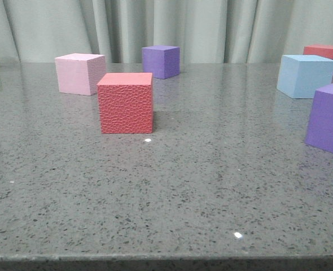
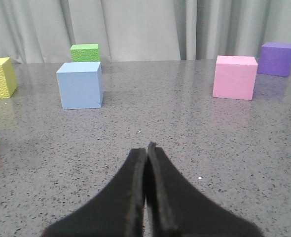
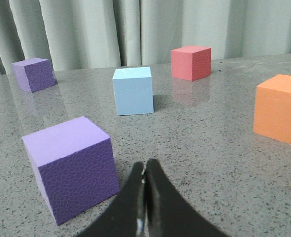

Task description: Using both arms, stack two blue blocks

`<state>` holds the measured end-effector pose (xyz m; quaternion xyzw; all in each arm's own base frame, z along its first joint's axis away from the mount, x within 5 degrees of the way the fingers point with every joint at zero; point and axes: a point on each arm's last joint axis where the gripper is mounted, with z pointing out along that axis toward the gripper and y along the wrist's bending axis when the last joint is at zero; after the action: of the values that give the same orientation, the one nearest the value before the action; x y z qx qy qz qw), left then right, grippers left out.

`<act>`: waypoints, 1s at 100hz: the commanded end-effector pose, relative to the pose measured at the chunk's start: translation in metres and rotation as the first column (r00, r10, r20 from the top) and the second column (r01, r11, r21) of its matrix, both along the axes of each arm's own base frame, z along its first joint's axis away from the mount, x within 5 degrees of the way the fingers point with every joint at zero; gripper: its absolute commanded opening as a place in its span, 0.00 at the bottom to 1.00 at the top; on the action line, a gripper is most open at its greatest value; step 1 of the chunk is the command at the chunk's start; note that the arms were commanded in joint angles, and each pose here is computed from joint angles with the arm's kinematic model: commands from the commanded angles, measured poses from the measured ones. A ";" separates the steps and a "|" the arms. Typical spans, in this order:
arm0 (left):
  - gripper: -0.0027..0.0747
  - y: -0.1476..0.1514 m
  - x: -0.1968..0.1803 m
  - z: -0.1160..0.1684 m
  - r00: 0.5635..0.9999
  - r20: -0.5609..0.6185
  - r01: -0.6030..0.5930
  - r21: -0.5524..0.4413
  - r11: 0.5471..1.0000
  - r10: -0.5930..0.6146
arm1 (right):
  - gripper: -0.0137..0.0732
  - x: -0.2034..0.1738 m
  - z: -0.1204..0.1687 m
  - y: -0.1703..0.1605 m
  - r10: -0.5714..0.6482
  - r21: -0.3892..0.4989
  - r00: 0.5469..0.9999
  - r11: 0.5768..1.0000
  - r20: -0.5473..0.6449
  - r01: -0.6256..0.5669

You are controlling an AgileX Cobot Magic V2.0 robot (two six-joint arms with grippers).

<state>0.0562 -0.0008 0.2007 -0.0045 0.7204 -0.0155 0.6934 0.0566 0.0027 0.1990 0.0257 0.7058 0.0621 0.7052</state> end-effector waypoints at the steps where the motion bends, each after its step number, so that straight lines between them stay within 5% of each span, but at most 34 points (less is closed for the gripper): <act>1: 0.01 0.000 -0.003 0.008 0.994 0.112 0.002 -0.013 1.000 0.000 | 0.03 -0.003 0.014 0.000 0.000 -0.001 0.993 1.000 0.116 0.000; 65: 0.01 0.000 -0.003 0.008 0.994 0.112 0.002 -0.013 1.000 0.000 | 0.03 -0.003 0.014 0.000 0.000 -0.001 0.993 1.000 0.117 0.000; 100: 0.01 0.000 -0.007 0.030 0.956 0.294 0.011 -0.030 1.000 -0.001 | 0.03 -0.005 0.024 0.000 0.002 0.002 0.986 1.000 0.168 -0.003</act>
<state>0.0561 -0.0011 0.2097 -0.0038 0.6850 -0.0182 0.7283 0.0566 0.0029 0.2012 0.0246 0.6969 0.0636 0.7139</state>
